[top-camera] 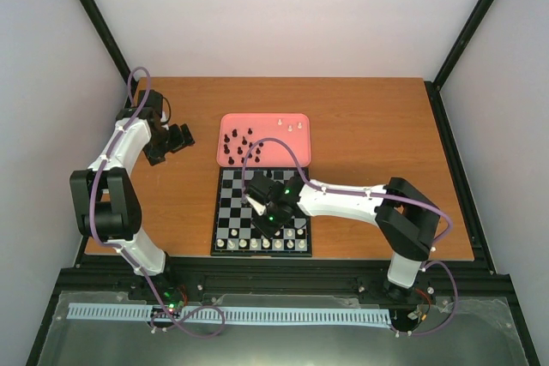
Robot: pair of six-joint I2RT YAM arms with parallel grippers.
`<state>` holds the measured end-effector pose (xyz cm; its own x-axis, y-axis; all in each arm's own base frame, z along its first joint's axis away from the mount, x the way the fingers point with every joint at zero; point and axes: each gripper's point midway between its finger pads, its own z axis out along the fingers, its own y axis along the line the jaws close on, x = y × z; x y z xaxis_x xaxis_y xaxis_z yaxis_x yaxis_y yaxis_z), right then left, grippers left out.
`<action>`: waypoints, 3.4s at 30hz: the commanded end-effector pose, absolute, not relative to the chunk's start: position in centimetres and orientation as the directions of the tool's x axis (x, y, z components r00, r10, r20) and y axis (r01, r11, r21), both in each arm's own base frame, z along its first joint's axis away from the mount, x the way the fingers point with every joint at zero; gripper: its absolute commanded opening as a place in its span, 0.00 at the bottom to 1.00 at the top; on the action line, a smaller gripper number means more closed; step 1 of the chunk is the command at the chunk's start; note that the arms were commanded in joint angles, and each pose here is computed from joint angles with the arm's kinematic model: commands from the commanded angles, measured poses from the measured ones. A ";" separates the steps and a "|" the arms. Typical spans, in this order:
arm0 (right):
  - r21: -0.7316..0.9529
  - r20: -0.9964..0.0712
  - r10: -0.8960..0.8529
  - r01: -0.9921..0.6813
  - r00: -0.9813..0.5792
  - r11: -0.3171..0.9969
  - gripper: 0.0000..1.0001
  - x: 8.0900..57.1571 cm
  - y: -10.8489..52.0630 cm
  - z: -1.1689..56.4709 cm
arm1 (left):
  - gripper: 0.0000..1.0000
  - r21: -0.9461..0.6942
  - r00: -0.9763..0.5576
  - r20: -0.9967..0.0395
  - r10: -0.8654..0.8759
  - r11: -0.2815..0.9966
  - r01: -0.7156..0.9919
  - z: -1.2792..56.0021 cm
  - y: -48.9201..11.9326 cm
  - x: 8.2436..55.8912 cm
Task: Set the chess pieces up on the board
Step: Place the chess piece on the chessboard, then pick up the chess piece from the storage box.
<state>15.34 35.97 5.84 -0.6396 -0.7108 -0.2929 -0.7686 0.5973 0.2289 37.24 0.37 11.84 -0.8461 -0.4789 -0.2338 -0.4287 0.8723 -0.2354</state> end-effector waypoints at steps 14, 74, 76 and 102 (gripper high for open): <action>0.213 -0.270 -0.729 -0.777 -0.629 0.592 0.15 15.0 35.9 4.6 | 1.00 -0.237 -0.844 -0.276 -0.460 0.883 -0.404 12.9 0.4 37.6; 0.017 -0.512 -0.351 -0.418 -0.784 0.908 0.48 43.9 31.4 15.3 | 1.00 -0.277 -0.839 -0.291 -0.460 0.880 -0.386 14.5 -0.2 37.9; 0.034 -0.514 -0.307 -0.377 -0.801 0.926 0.45 46.9 30.5 14.6 | 1.00 -0.275 -0.841 -0.285 -0.459 0.880 -0.387 14.3 -0.2 37.8; 0.092 -0.414 -0.299 -0.366 -0.860 0.926 0.34 52.2 28.9 4.7 | 1.00 -0.245 -0.862 -0.207 -0.462 0.878 -0.411 11.0 -0.1 38.9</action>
<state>51.79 28.86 5.11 -0.8609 -0.3009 -0.4102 -0.3713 0.9229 0.1023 37.94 0.07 10.29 -0.8580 -0.4786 -0.1866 -0.4337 0.8696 -0.2362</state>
